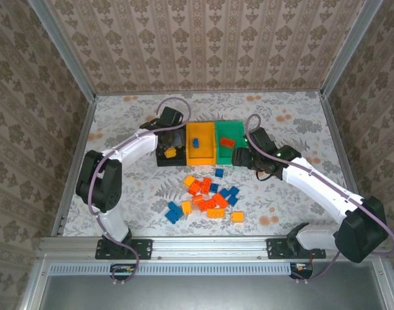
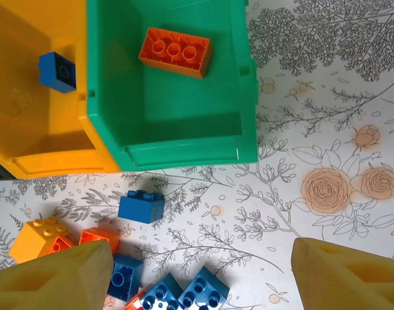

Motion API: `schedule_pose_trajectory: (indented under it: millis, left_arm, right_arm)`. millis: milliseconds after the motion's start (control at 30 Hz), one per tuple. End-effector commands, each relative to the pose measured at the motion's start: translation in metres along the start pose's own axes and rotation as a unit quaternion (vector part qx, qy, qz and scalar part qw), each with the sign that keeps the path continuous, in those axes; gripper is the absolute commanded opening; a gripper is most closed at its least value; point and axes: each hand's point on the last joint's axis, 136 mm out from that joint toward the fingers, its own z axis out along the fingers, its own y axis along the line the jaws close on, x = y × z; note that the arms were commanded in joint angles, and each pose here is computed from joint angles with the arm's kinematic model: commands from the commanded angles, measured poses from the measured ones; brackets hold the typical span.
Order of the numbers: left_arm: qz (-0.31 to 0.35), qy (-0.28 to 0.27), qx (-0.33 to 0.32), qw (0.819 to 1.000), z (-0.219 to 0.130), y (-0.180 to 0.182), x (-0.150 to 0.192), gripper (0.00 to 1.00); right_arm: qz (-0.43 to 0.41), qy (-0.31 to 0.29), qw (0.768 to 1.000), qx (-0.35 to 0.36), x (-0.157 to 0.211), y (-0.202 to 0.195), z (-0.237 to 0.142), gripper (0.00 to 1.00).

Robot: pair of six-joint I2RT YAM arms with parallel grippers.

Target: Sort the legos into containers by color

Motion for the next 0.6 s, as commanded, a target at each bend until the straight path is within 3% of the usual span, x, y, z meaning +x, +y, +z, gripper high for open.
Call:
schedule_pose_trajectory:
  millis: [0,167,333,567]
  left_arm:
    - [-0.005,-0.034,0.033,0.999,-0.036,-0.012,-0.017,0.85]
    - [0.007,-0.064,0.101,0.993,-0.083,-0.039,-0.012,1.0]
    - [0.032,-0.069,0.155,0.985,-0.116,-0.057,0.029,1.0]
    - [0.035,-0.048,0.164,0.985,-0.121,-0.044,0.09,1.0]
  right_arm:
    - [0.006,0.029,1.0,0.0,0.018,-0.007,-0.002,0.76]
    - [-0.001,0.065,0.998,-0.009,0.041,-0.008,0.004,0.75]
    - [-0.012,0.112,0.994,-0.01,0.08,-0.012,0.016,0.73]
    - [-0.05,0.154,0.987,-0.003,0.116,-0.011,0.035,0.68]
